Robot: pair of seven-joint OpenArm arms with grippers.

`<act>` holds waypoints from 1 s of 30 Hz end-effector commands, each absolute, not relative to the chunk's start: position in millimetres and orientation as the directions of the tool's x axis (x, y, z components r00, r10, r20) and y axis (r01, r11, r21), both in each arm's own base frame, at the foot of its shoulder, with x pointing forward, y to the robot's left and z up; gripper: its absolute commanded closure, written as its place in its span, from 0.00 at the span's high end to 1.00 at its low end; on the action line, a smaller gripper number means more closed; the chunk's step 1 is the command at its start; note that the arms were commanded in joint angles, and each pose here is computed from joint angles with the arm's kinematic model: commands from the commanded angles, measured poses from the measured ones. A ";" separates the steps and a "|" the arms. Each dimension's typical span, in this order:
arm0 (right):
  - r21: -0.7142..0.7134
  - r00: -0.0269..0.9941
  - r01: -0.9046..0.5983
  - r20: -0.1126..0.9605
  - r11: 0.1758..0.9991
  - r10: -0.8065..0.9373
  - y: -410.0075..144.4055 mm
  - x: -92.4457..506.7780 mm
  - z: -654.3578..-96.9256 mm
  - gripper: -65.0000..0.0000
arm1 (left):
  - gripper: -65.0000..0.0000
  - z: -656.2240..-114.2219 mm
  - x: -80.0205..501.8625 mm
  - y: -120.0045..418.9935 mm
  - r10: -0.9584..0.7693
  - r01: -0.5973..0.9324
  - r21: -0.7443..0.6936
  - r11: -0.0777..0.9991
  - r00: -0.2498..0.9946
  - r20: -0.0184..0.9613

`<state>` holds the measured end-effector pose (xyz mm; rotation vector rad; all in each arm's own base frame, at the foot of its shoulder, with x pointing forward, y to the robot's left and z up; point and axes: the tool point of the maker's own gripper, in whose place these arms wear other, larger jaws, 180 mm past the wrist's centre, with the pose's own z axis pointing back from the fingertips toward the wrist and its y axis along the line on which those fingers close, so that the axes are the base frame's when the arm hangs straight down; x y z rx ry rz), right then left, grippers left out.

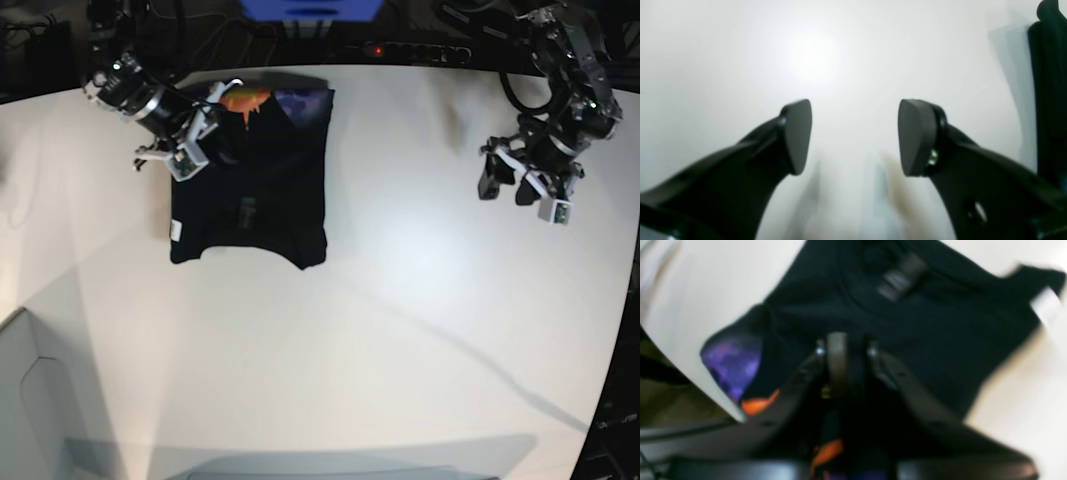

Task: Fold the T-shirt properly
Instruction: 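Pinch and tuck the bundle's collar edge with the right gripper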

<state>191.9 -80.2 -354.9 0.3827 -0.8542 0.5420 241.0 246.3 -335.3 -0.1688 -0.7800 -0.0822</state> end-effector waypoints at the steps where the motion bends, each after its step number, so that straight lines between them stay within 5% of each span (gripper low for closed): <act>1: 0.104 0.525 -0.587 0.804 0.803 0.279 -83.6 189.1 -348.6 0.00 | 0.60 -322.0 248.8 247.3 -0.024 0.152 -0.106 0.983 0.672 0.740; 14: 0.127 0.653 -0.479 0.713 0.869 0.256 -135.9 189.8 -399.1 0.00 | 0.60 -321.7 250.2 245.9 -0.022 0.155 -0.110 0.982 0.670 0.742; 30: -0.002 0.538 -0.462 0.794 0.887 0.282 -168.8 219.7 -359.7 0.00 | 0.60 -330.4 238.1 245.8 0.012 0.124 -0.134 0.983 0.688 0.725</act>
